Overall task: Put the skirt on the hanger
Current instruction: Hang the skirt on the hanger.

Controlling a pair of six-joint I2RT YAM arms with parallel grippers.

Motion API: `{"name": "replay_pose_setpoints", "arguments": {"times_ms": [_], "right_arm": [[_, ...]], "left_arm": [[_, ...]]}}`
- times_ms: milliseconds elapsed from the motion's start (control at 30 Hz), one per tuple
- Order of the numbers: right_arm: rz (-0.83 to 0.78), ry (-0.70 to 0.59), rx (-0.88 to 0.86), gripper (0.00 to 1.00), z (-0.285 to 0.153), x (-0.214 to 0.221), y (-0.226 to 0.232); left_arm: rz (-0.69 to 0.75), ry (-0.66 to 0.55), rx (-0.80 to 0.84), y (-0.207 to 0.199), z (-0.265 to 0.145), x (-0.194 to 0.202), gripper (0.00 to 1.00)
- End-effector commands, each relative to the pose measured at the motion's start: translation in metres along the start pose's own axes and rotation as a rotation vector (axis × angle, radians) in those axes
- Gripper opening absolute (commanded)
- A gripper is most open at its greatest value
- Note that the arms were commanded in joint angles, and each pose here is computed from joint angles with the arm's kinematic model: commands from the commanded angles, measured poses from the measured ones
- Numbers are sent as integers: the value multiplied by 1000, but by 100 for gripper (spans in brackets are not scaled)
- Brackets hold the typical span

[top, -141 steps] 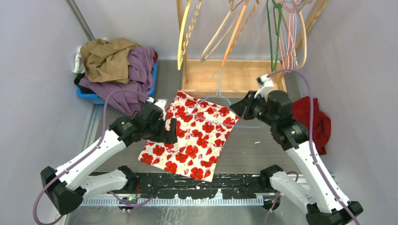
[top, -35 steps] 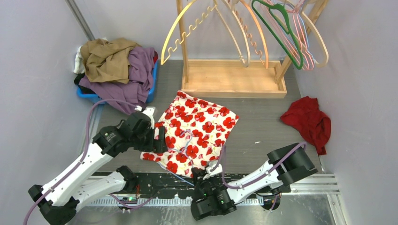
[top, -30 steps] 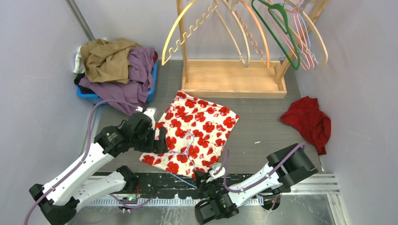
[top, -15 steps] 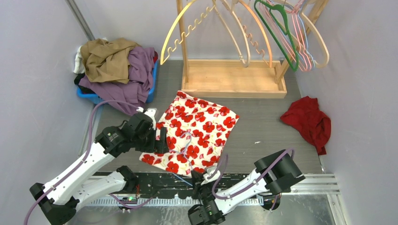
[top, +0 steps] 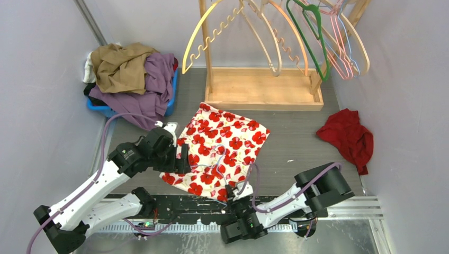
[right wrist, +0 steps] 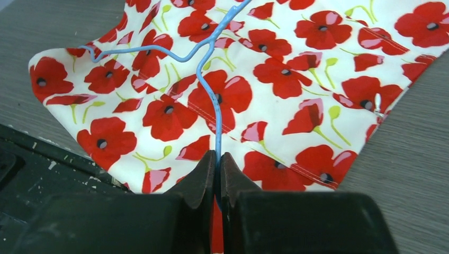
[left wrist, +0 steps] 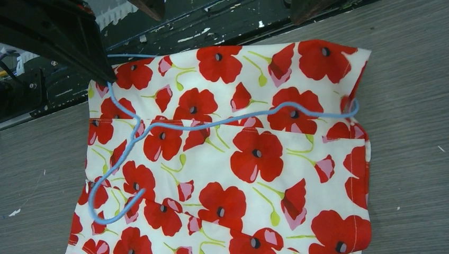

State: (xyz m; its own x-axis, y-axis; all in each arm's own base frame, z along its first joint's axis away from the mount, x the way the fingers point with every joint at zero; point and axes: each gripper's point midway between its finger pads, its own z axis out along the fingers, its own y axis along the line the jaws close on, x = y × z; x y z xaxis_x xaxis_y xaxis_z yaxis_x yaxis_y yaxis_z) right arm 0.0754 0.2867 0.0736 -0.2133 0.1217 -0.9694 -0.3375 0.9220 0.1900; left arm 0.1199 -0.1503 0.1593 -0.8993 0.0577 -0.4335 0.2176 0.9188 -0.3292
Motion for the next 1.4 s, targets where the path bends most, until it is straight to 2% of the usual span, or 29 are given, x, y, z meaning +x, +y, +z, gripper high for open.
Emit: {"name": "replay_pose_setpoints", "arguments": {"times_ms": [0, 233, 567, 967, 1367], "right_arm": [[-66, -28, -22, 1, 4, 1, 34], [-141, -20, 15, 1, 23, 13, 10], [-232, -66, 135, 1, 42, -24, -33], [-431, -46, 146, 1, 62, -14, -17], [-460, -56, 143, 1, 66, -19, -15]], "left_arm": [[0, -33, 42, -10, -2, -8, 83], [-4, -25, 34, -9, -1, -5, 83], [-3, -22, 35, -10, 1, -5, 83], [12, 10, 55, -24, 14, 6, 81], [-31, 73, 71, -40, 56, 61, 85]]}}
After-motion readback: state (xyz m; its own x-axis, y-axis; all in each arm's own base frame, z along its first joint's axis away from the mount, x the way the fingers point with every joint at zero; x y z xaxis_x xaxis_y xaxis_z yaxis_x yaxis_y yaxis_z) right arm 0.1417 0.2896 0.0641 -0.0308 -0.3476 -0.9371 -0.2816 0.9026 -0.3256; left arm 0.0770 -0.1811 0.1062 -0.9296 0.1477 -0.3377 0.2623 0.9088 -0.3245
